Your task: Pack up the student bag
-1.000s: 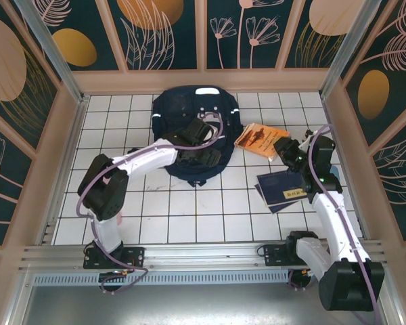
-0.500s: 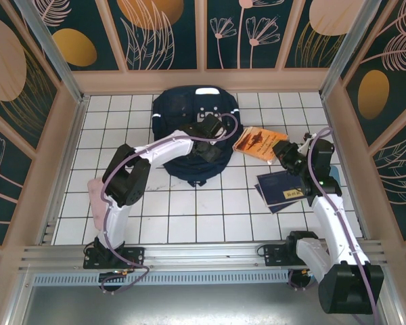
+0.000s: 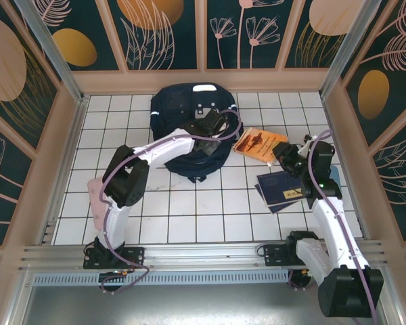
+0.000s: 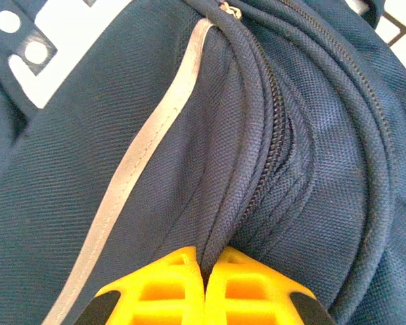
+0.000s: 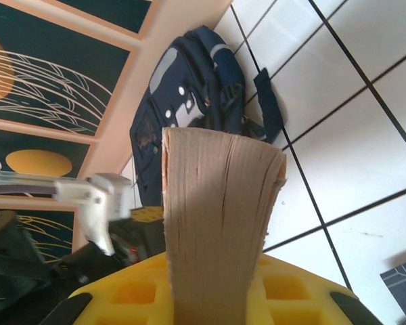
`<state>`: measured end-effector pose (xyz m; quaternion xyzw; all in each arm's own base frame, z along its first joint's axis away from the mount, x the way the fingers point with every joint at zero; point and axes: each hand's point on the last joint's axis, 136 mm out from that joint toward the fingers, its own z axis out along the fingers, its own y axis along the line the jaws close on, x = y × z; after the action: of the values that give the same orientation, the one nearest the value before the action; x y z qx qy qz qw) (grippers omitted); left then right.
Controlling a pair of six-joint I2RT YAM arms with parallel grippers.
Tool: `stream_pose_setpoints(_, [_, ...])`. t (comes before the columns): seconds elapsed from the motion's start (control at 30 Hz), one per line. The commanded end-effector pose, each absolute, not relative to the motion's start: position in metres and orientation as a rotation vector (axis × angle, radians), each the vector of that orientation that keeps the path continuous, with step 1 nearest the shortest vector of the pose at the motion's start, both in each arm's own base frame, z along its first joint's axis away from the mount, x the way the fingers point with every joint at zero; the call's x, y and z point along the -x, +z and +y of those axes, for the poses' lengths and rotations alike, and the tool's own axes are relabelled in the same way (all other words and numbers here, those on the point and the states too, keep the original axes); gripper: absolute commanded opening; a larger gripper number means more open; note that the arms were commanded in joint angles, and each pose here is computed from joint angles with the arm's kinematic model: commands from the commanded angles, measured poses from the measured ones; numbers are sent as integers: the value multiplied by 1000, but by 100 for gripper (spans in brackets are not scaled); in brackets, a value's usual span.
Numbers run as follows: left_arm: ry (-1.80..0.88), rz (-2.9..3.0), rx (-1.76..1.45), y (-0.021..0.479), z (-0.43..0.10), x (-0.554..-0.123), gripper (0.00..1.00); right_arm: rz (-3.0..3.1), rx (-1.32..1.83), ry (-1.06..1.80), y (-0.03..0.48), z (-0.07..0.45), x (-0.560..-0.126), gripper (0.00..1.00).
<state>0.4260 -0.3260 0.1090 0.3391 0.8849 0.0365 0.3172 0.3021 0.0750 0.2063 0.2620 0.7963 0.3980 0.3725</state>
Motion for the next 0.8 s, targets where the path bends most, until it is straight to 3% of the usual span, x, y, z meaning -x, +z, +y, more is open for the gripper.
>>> stream_pose_setpoints(0.0, [95,2140,-689,200,-315,-449,0,2036,-656,1094,206,84,-297,16])
stream_pose_setpoints(0.37, [-115,1976,-558,281,-323,-441,0,2051,-572,1320,203,138,-300,17])
stream_pose_setpoints(0.77, [-251,1949,-536,301,-344,-439,0,1955,-547,1333,221,200,-352,17])
